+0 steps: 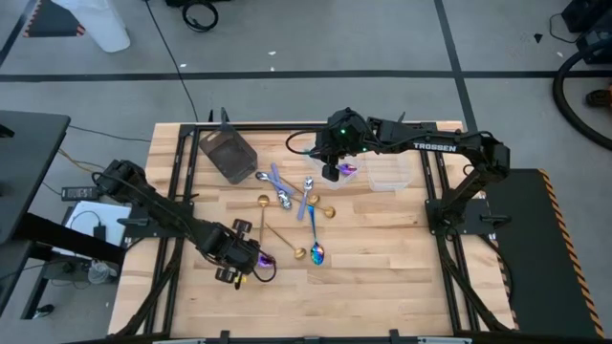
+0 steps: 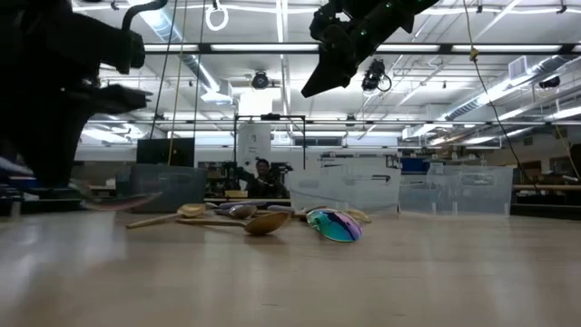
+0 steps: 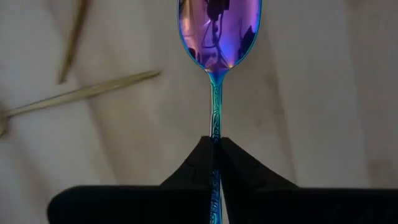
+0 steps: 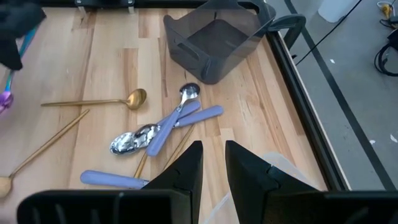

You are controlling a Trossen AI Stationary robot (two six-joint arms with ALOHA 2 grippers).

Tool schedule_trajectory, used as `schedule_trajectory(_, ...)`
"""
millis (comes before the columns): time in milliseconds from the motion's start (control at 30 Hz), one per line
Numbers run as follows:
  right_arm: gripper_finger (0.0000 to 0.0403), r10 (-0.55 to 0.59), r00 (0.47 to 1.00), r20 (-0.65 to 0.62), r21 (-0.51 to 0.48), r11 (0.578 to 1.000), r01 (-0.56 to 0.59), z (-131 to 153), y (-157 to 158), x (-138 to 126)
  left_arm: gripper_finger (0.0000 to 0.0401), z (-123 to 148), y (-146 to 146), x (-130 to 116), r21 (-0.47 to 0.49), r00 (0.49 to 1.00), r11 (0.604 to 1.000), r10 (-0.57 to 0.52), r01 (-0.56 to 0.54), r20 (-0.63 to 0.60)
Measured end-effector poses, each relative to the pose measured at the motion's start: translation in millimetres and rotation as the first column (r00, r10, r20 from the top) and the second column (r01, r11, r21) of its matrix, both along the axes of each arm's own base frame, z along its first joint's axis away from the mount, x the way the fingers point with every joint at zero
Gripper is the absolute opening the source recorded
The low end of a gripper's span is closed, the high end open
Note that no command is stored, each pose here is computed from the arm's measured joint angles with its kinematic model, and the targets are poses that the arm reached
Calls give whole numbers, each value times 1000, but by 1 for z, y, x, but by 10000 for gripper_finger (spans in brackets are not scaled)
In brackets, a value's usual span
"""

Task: Sort silverware by color (type)
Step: Put the blue spoon into the left transparent bin

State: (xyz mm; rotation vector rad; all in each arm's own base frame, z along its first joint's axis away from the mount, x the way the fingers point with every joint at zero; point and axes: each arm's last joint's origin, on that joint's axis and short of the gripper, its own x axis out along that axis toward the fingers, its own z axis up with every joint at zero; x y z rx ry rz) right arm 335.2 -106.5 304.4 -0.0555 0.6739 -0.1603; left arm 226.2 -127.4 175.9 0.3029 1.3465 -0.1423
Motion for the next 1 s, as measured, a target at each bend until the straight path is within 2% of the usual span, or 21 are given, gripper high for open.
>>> schedule_trajectory(300, 79, 6, 1000, -7, -7, 1000, -6, 0, 0, 0, 19, 25, 7, -6, 178, 995, 984, 17, 0, -97)
schedule_trajectory(533, 79, 6, 1000, -8, -6, 1000, -6, -1, 0, 0, 19, 33, 12, -12, 243, 992, 970, 26, 6, -127)
schedule_trajectory(733, 79, 6, 1000, -9, -6, 1000, -6, -1, 0, 0, 20, 47, 20, -20, 271, 995, 962, 55, -30, -86)
schedule_trajectory(1000, 79, 8, 999, -35, -9, 1000, -8, -2, 0, -2, 21, 70, 29, -31, 264, 996, 961, 77, -87, 49)
